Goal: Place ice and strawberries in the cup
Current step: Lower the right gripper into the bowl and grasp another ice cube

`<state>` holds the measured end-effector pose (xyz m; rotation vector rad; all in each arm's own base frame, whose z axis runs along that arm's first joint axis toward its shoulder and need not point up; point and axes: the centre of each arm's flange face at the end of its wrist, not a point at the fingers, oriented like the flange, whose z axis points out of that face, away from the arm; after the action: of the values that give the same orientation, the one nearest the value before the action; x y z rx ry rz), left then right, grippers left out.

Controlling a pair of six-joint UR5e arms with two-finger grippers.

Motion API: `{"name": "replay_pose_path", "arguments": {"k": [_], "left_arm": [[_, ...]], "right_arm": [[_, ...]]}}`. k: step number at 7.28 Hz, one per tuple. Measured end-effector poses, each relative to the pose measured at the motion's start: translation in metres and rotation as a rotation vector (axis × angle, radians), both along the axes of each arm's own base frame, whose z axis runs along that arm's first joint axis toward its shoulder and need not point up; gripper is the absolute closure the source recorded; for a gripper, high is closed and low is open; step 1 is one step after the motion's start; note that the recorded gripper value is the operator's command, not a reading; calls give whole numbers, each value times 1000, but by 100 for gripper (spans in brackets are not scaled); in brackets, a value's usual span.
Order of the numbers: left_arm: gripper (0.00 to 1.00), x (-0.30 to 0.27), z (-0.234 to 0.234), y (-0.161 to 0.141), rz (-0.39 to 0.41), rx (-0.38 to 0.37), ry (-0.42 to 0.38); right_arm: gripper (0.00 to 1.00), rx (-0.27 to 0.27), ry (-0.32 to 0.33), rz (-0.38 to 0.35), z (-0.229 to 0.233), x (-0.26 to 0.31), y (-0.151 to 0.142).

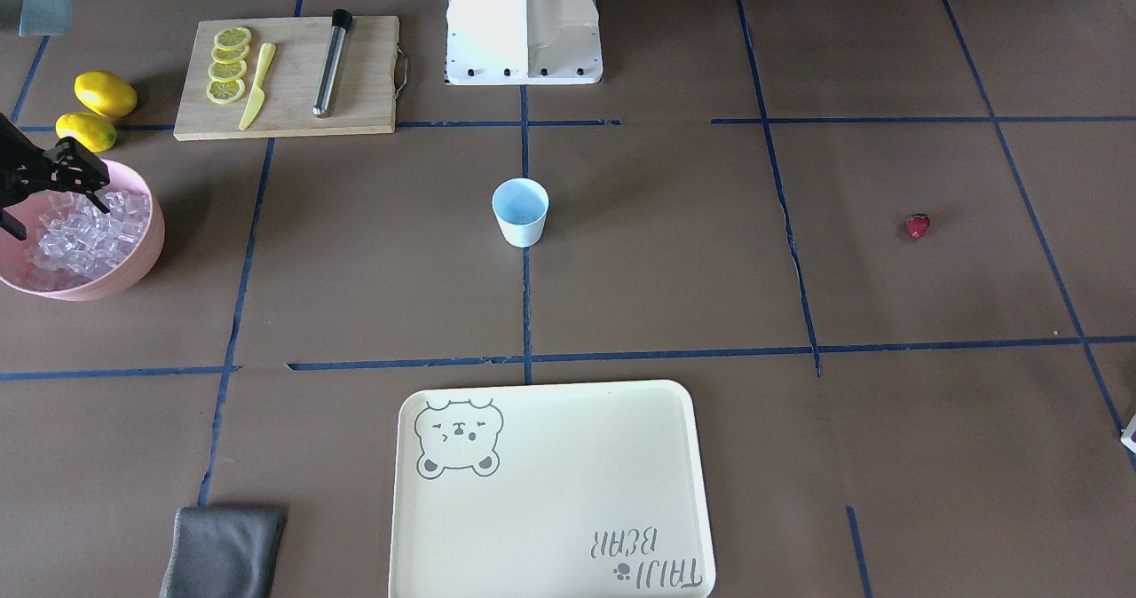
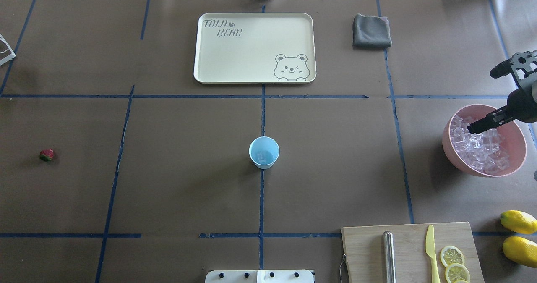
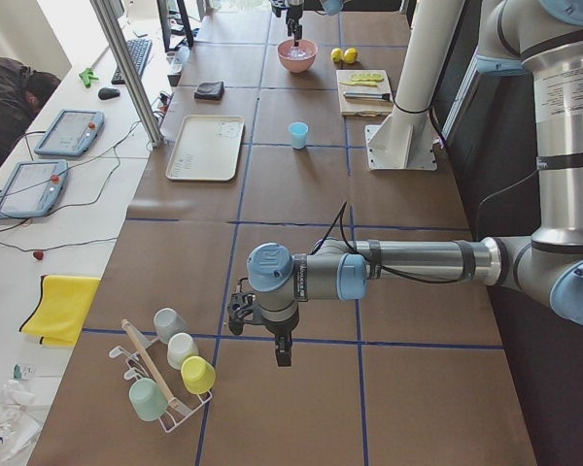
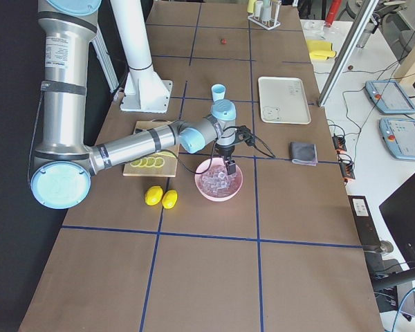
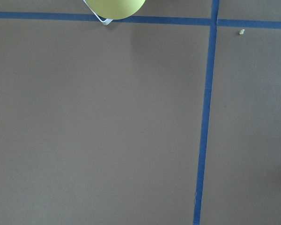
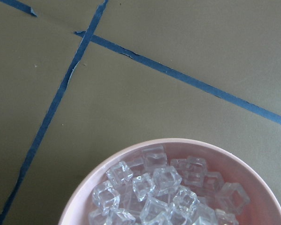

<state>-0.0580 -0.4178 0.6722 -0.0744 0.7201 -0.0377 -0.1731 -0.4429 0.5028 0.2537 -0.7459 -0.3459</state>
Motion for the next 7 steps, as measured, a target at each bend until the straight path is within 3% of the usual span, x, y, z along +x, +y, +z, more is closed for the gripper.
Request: {"name": "replay_pose_path", "arguments": {"k": [1, 2, 4, 7], "left_arm": [[0, 0, 0, 0, 0, 0, 0], [0, 0, 0, 0, 0, 1, 0], [0, 0, 0, 0, 0, 2, 1], [0, 0, -1, 0, 0, 5, 3]], "right_arm": [[5, -6, -14, 21, 3, -1, -2], [4, -56, -31, 77, 2, -2, -2], [4, -204, -63, 224, 0, 0, 2], [4, -471, -113, 498, 19, 18, 31]]}}
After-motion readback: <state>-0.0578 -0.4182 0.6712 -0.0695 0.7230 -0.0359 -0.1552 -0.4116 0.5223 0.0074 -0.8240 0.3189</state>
